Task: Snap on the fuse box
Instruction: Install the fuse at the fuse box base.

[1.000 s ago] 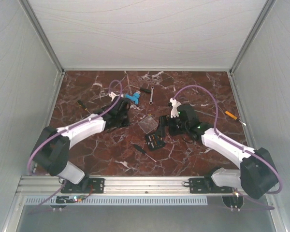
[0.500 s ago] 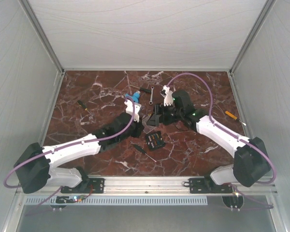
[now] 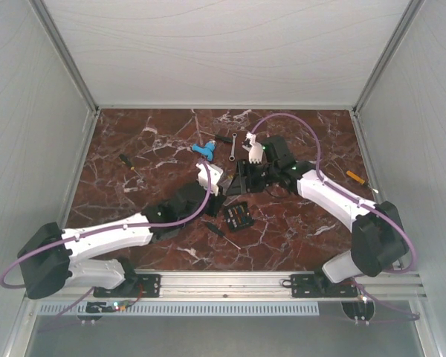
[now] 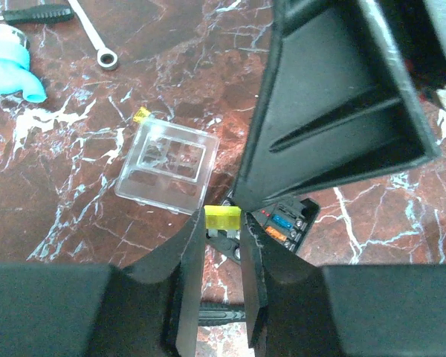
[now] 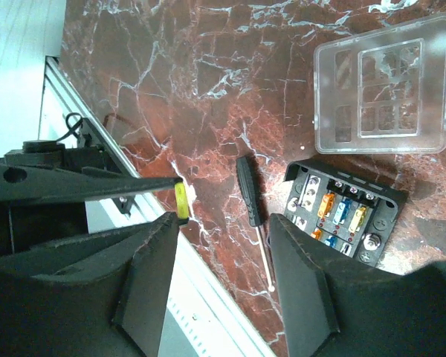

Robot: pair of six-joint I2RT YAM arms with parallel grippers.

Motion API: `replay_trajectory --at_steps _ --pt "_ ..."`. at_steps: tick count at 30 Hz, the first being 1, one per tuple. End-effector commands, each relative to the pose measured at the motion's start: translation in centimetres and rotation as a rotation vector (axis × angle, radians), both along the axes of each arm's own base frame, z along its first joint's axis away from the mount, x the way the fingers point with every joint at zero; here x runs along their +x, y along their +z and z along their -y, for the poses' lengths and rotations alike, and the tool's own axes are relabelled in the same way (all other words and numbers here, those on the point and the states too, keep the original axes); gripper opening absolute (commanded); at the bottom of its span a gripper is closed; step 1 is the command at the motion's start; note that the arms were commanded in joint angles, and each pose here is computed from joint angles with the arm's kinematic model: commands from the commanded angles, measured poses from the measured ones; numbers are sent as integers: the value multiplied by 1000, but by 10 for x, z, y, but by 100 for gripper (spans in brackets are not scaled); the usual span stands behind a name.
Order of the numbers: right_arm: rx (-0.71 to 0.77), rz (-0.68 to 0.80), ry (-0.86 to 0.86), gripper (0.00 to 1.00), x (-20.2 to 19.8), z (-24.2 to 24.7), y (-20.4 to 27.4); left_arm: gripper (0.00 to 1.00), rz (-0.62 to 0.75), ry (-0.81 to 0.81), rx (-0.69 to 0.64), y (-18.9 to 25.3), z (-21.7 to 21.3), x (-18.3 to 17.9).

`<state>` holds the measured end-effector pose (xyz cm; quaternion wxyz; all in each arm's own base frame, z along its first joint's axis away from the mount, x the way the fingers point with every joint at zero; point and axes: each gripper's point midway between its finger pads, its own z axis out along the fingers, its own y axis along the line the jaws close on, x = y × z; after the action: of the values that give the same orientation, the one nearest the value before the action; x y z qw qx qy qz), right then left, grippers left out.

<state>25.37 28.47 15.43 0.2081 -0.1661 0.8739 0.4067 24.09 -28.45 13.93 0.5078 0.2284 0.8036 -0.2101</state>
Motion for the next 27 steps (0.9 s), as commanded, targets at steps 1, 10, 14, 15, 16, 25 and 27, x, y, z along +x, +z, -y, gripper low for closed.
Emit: replay_trajectory --at_steps 1,10,14,15,16,25,27 --pt "62 -15 19 49 -1 -5 13 22 85 -34 -98 32 18 1" --pt "98 -23 16 41 -1 3 21 22 81 -49 -95 29 26 0" --pt "98 -58 50 35 -9 3 15 22 91 -53 -101 32 29 0" --pt "97 -66 60 34 -12 3 12 22 96 -55 -103 34 30 1" --pt "100 -75 72 34 -14 3 12 22 98 -59 -104 35 31 1" --pt "132 -124 141 30 -26 -2 7 23 123 -97 -118 42 41 -4" --pt "119 -140 152 28 -29 -3 1 23 127 -100 -128 45 42 -5"
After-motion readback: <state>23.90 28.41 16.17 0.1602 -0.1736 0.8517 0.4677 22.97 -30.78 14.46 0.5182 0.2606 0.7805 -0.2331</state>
